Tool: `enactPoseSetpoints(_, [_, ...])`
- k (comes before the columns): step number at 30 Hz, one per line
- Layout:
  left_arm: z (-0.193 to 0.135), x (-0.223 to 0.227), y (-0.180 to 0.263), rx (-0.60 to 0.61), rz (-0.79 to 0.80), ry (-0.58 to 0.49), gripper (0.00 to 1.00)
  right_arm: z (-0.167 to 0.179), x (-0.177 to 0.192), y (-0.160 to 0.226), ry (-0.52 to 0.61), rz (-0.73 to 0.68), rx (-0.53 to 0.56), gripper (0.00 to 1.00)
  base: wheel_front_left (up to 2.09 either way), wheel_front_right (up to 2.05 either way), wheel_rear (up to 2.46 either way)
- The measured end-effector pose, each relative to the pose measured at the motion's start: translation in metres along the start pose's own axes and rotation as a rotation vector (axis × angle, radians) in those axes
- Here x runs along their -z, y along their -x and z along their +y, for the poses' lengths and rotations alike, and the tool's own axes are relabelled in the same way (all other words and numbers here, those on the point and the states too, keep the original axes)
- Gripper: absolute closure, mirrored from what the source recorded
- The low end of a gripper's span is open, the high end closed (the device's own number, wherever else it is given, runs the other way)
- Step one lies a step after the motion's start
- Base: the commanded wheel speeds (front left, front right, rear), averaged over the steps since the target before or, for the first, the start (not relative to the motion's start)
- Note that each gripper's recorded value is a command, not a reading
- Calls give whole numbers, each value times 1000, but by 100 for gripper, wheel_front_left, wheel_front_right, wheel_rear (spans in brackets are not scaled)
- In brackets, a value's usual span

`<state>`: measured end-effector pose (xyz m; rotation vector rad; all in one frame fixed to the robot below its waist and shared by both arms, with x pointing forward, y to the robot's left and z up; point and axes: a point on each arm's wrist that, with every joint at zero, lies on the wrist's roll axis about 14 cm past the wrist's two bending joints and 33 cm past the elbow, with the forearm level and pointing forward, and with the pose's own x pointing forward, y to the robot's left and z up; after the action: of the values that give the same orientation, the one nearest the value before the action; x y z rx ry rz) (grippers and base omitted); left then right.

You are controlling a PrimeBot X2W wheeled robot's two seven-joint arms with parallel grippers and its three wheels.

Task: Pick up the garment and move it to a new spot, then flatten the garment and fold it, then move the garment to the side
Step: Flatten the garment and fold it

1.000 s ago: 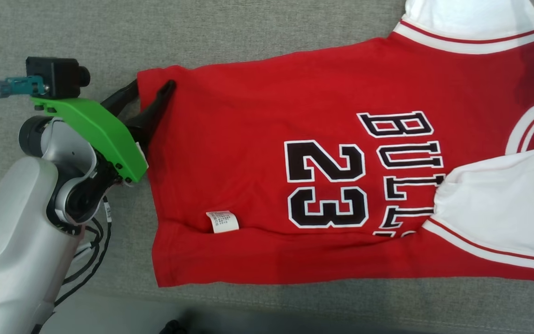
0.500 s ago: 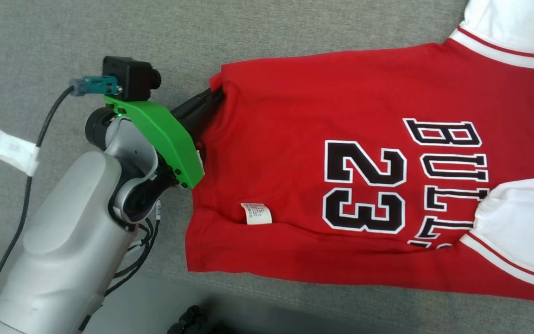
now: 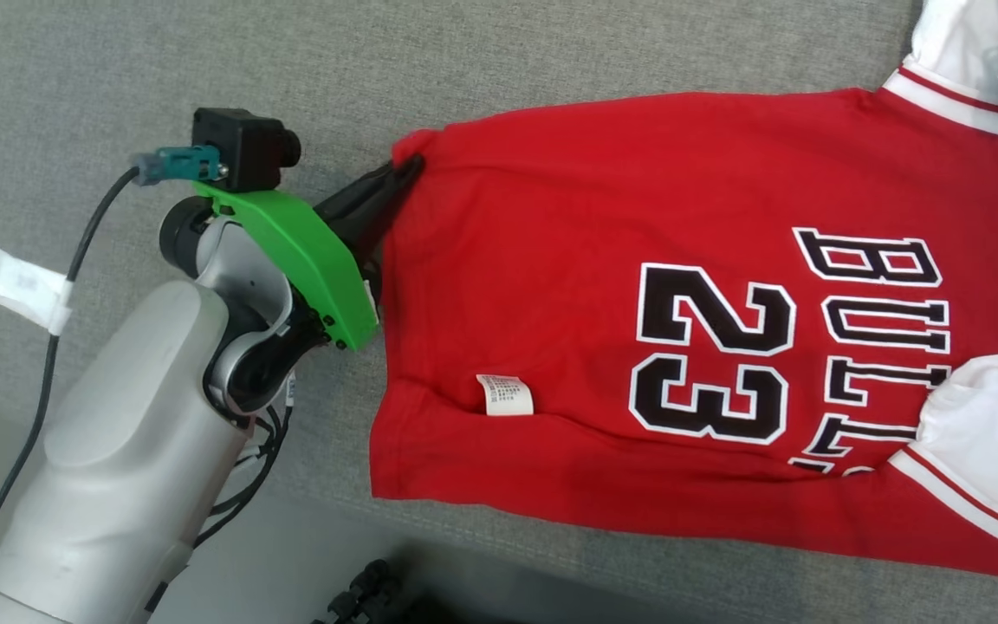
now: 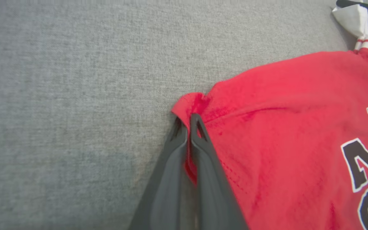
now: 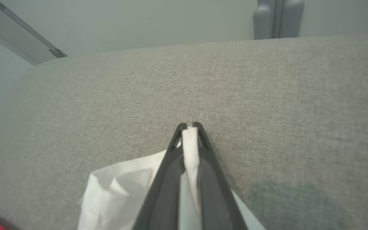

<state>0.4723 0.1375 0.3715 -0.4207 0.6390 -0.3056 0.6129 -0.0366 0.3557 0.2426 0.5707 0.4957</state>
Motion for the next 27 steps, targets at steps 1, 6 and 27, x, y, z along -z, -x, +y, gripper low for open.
enactPoseSetpoints(1, [2, -1, 0, -5, -8, 1, 100, 1, -3, 1, 2, -12, -7, 100, 0, 0, 0])
enactPoseSetpoints(6, [13, -7, 0, -27, -29, -12, 100, 3, -26, 17, -6, -96, -36, 100, 0, 0, 0])
enactPoseSetpoints(27, [-25, -21, 12, 77, -157, -44, 100, 7, -48, 108, -151, -338, -41, 100, 0, 0, 0])
